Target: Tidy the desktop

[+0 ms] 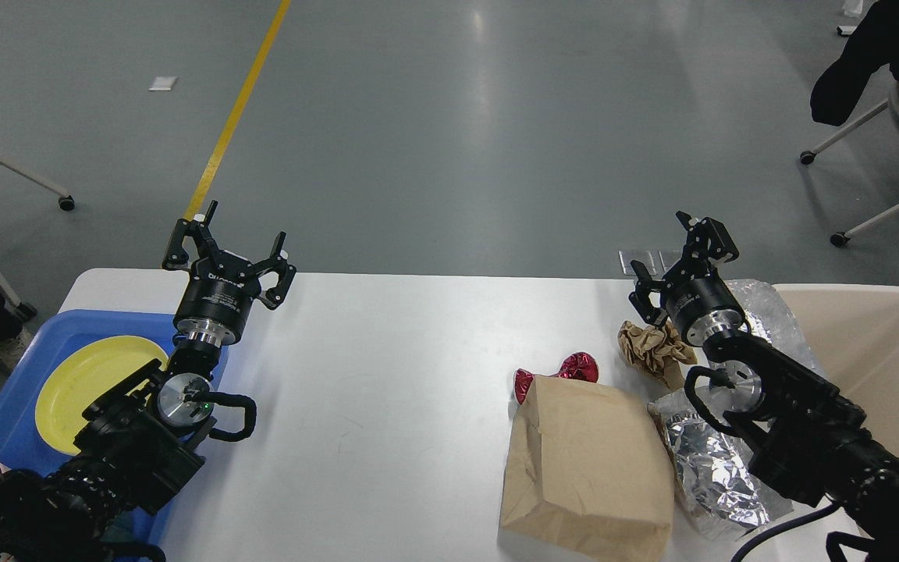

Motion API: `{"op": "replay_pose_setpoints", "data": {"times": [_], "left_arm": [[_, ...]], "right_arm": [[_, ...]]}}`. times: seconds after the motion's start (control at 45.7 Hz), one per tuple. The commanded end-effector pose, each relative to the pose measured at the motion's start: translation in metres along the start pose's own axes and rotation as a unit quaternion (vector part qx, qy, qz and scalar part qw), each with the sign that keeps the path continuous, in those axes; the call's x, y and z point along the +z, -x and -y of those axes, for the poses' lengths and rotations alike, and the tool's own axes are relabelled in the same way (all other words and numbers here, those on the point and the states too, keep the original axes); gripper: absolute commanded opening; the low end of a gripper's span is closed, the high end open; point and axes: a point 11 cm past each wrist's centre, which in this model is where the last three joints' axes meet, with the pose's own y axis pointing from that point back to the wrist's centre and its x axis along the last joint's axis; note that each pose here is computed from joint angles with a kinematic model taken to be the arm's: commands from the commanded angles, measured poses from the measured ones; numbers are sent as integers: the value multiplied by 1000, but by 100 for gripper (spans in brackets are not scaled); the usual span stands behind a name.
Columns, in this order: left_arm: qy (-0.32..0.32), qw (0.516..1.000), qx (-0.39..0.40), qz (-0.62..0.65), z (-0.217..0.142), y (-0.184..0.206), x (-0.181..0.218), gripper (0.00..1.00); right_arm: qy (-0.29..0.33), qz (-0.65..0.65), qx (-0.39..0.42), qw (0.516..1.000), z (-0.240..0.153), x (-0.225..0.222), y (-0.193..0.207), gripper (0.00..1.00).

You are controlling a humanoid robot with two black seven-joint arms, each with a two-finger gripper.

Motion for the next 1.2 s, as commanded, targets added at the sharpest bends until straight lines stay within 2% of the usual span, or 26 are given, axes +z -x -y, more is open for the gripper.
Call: {"op": "replay_pose_setpoints", "data": {"times": [0.0, 0.131, 0.241, 1.181], "left_arm": [[0, 1000, 0, 0, 0, 0, 0, 97], [0, 1000, 0, 0, 0, 0, 0, 96], [0, 1000, 0, 0, 0, 0, 0, 97], [0, 1000, 0, 0, 0, 0, 0, 97]], "right_arm": [[-30, 12, 4, 999, 9, -26, 1, 100], [-72, 38, 30, 996, 10, -59, -17, 100], [-85, 38, 28, 995, 14, -72, -15, 100], [-55, 35, 51, 997, -1, -41, -35, 100]]}}
